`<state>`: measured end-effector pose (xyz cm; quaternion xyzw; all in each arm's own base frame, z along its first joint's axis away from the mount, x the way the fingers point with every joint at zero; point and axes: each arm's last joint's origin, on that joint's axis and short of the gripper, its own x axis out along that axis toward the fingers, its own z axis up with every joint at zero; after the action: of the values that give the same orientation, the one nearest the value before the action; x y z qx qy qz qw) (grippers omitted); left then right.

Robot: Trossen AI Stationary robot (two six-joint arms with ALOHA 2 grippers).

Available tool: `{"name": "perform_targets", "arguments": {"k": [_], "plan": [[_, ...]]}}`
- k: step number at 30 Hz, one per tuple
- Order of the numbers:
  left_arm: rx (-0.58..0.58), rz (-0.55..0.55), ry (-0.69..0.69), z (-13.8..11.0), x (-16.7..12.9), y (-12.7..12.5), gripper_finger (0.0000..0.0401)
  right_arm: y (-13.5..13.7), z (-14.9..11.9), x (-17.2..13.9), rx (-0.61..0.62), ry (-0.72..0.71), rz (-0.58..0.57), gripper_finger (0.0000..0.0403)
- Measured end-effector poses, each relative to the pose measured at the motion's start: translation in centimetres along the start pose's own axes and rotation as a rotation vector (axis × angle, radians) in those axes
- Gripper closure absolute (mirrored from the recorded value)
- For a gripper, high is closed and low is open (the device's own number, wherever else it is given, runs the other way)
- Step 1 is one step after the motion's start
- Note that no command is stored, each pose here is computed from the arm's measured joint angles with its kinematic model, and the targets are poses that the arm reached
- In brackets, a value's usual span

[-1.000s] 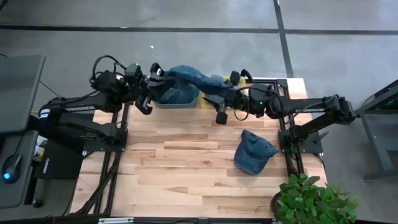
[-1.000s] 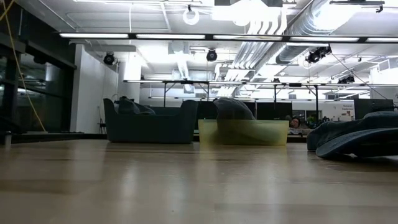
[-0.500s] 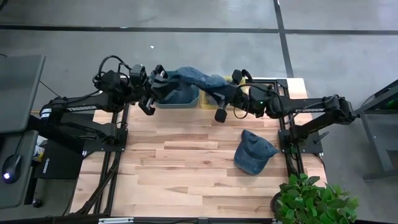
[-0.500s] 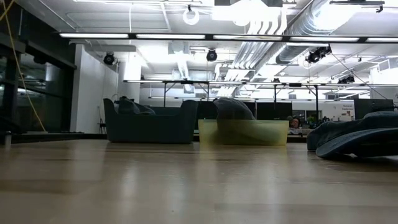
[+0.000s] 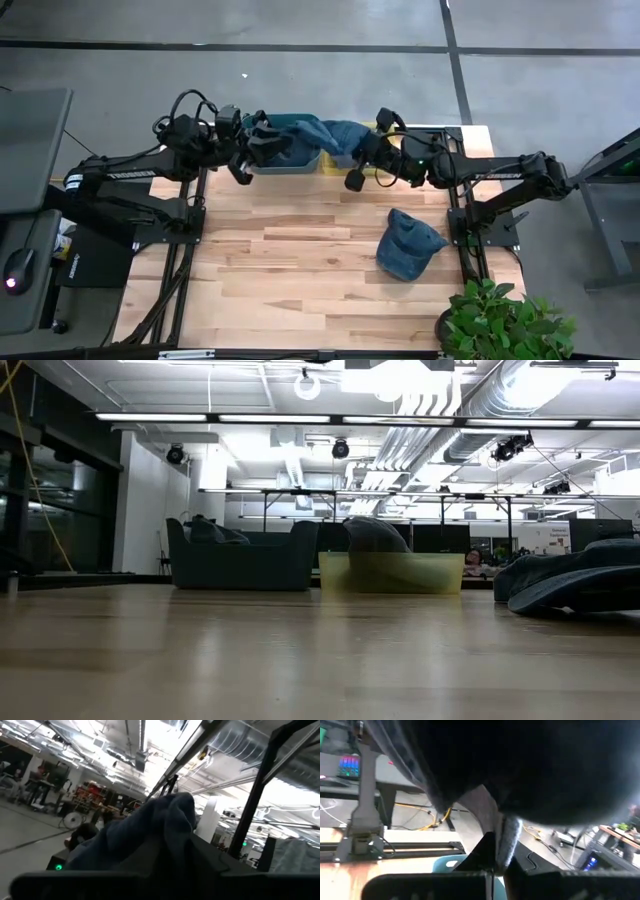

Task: Pick & Place hat
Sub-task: Put the left blue cap into the blue bin

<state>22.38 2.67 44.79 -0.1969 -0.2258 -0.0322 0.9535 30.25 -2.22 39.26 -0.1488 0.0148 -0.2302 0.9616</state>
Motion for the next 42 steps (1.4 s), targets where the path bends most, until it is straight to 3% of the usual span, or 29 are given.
{"name": "perform_targets", "arguments": {"k": [6, 14, 19, 25, 31, 37, 42], "plan": [[0.007, -0.014, -0.008, 0.7, -0.6, -0.4, 0.0251, -0.1, -0.2, 0.0, -0.012, 0.034, -0.061, 0.0397], [0.009, -0.074, -0.076, 3.4, -3.1, -2.1, 0.0167, -0.6, -0.5, 0.0, 0.005, 0.086, -0.186, 0.0397], [-0.066, 0.008, -0.069, 4.5, -5.1, -2.6, 0.0161, -1.5, -0.2, 0.1, 0.001, 0.106, -0.261, 0.0397], [-0.223, 0.206, 0.051, 2.8, -5.3, -1.4, 0.0161, -3.1, 0.8, 0.2, -0.118, 0.170, -0.378, 0.0397], [-0.310, 0.253, 0.129, 0.1, -2.8, 0.1, 0.0161, -4.2, 1.2, 0.1, -0.256, 0.244, -0.497, 0.0397], [-0.417, 0.244, 0.061, -1.8, 0.0, 1.4, 0.0161, -5.0, 1.1, 0.2, -0.394, 0.309, -0.550, 0.0397], [-0.562, 0.317, -0.043, -3.4, 1.8, 2.7, 0.0161, -5.4, 1.2, 0.2, -0.452, 0.340, -0.593, 0.0397]]}}
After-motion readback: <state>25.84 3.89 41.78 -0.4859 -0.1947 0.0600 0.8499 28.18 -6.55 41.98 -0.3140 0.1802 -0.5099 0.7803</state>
